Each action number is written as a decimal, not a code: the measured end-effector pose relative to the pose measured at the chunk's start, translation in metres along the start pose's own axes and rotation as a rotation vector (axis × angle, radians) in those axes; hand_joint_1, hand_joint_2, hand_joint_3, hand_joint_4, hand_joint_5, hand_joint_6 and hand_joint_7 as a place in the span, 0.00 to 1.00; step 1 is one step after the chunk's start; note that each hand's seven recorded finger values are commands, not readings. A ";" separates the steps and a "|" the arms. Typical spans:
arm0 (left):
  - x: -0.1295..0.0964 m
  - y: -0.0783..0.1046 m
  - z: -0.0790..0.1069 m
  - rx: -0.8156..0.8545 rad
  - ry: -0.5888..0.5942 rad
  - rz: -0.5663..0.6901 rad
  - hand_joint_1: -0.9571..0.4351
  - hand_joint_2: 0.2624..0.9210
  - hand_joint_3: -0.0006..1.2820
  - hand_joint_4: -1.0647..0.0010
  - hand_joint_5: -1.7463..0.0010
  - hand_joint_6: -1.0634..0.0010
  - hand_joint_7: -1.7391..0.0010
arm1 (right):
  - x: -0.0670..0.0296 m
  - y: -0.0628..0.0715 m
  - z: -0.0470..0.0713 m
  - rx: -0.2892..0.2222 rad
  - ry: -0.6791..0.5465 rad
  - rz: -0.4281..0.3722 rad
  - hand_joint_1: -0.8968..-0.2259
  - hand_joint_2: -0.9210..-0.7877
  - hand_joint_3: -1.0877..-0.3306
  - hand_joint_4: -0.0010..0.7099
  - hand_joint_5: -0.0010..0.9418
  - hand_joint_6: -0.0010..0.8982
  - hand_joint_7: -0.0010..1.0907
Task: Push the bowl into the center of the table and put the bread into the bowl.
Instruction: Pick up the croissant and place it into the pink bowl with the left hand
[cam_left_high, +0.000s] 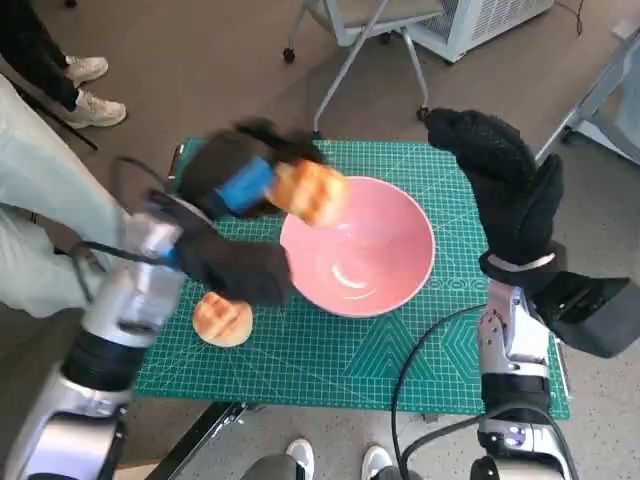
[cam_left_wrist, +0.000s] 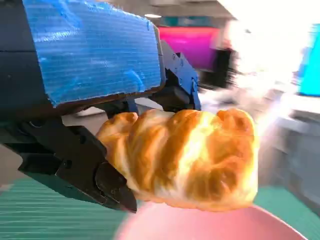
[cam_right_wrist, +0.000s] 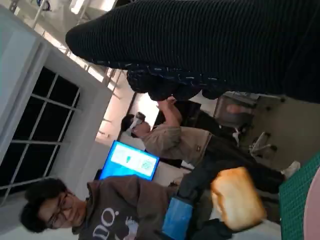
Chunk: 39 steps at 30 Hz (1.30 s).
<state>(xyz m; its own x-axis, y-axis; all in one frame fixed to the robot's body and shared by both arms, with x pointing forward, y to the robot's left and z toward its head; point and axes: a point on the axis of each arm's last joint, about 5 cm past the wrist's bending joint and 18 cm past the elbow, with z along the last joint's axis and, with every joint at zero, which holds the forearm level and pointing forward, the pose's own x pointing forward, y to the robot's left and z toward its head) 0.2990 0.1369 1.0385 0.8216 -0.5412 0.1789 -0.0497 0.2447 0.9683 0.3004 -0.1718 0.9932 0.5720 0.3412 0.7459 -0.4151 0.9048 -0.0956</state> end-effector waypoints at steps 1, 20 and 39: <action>0.002 -0.003 0.002 -0.004 -0.005 -0.017 0.69 0.99 0.01 0.25 0.42 0.37 0.34 | -0.0005 0.000 0.000 -0.001 0.000 -0.002 0.36 0.00 0.47 0.28 0.00 0.01 0.56; 0.013 -0.035 0.007 -0.100 0.124 -0.396 0.64 0.83 0.01 0.83 0.97 0.72 0.97 | -0.0098 -0.002 0.002 -0.005 0.008 -0.016 0.37 0.00 0.49 0.28 0.00 0.05 0.52; -0.001 -0.003 0.007 -0.096 0.020 -0.337 0.56 0.77 0.00 0.90 1.00 0.77 1.00 | -0.0101 -0.001 0.002 -0.001 0.010 -0.029 0.37 0.00 0.48 0.28 0.00 0.06 0.50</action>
<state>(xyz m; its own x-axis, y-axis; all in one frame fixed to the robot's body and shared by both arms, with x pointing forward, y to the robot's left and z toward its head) 0.2944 0.1315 1.0368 0.7937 -0.5890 -0.1520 0.2789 0.1303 0.9514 0.2940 -0.1766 0.9869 0.5910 0.3170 0.7418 -0.3974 0.9146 -0.0742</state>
